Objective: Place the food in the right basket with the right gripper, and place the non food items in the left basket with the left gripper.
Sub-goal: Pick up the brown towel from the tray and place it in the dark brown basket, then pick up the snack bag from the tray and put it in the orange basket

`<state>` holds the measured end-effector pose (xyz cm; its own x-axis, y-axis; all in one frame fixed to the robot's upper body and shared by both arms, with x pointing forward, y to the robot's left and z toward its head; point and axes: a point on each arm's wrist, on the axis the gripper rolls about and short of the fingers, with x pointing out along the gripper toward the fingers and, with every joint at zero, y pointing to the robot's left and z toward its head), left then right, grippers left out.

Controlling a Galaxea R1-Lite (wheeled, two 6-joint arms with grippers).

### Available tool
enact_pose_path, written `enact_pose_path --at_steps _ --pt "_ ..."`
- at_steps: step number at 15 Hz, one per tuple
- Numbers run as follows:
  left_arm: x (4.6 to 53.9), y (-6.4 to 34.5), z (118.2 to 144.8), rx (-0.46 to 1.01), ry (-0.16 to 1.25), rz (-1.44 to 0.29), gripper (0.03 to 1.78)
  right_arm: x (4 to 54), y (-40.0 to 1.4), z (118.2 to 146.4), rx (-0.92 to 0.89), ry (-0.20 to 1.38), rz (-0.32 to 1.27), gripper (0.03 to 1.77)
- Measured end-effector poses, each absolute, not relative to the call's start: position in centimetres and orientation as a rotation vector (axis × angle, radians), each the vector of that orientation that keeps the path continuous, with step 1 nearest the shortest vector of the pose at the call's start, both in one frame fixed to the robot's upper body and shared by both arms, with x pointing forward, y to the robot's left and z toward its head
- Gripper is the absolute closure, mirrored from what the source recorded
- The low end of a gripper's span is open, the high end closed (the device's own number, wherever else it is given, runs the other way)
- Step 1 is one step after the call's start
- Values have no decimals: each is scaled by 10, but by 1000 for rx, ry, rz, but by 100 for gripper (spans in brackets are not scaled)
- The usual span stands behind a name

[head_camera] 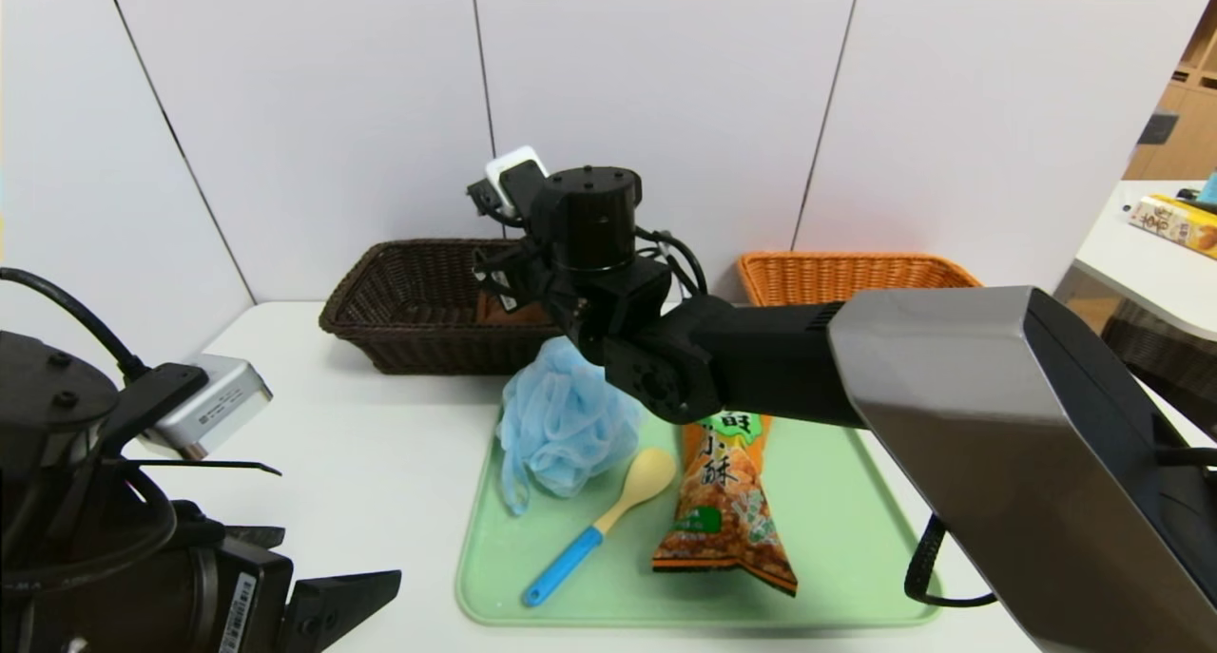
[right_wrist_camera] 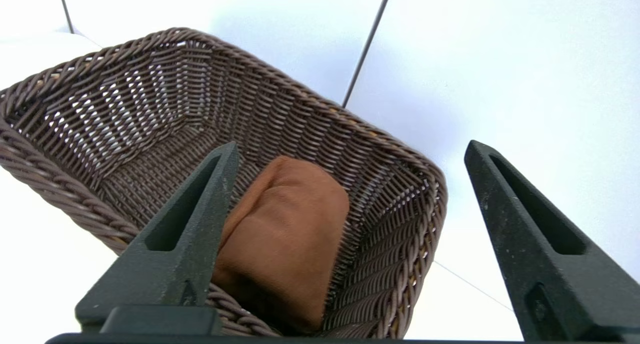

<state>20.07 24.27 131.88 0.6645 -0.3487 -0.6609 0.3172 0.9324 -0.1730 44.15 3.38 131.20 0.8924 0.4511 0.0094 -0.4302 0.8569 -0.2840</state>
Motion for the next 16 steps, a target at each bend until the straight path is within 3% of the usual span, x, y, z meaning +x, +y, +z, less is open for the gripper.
enact_pose_path --at_steps 4,8,13,16 --pt "198 245 1317 -44 755 -376 12 429 21 1341 -270 -64 445 17" --pt "196 247 1318 -52 749 -375 12 393 -14 1392 -207 63 432 14" --pt "194 249 1316 -59 748 -371 12 316 -82 1441 -23 410 402 12" --pt "191 252 1315 -58 745 -368 12 283 -119 1441 52 651 295 11"
